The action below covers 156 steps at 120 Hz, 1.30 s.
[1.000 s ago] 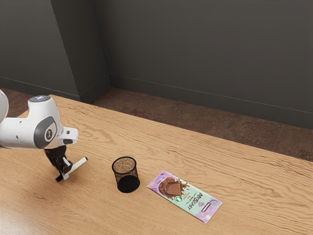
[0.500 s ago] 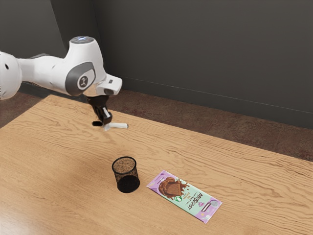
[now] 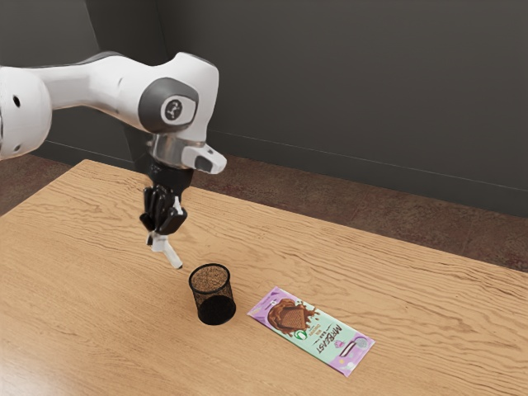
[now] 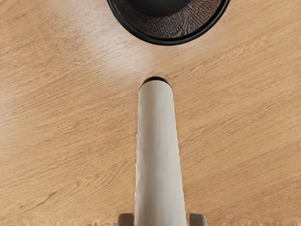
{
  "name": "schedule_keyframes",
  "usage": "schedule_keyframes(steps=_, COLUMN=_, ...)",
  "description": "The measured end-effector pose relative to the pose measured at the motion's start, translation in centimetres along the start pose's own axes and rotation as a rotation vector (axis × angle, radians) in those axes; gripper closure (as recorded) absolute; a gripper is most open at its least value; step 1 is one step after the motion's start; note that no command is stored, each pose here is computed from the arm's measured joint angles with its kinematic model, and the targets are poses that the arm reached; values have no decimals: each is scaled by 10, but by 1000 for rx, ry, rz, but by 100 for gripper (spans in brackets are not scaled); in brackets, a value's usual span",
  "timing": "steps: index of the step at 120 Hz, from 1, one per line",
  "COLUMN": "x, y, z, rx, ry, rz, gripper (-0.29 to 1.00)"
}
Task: Put the marker into the pen holder.
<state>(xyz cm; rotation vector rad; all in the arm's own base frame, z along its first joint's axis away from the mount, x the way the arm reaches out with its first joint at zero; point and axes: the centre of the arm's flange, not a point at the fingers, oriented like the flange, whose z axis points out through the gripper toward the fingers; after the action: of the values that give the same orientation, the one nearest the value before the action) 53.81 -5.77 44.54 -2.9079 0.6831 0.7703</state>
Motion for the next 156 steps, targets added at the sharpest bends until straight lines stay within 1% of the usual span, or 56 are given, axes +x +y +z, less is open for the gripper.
schedule_keyframes(steps=14, x=5, y=15, z=1, rx=-13, ry=-50, rz=7, gripper=77)
schedule_keyframes(steps=36, x=29, y=33, z=-6, rx=-1, ry=-77, rz=25, gripper=77)
schedule_keyframes(steps=54, x=51, y=33, z=10, rx=-6, ry=-123, rz=19, gripper=77)
schedule_keyframes(steps=84, x=75, y=41, z=19, rx=-1, ry=-146, rz=27, gripper=77)
schedule_keyframes(steps=112, x=88, y=32, z=10, rx=13, ry=-106, rz=20, gripper=77)
schedule_keyframes(steps=148, x=117, y=26, z=45, rx=11, ry=-142, rz=29, gripper=77)
schedule_keyframes(steps=150, x=118, y=26, z=46, rx=11, ry=-143, rz=29, gripper=75)
schedule_keyframes(steps=156, x=119, y=26, z=47, rx=7, ry=-142, rz=29, gripper=64)
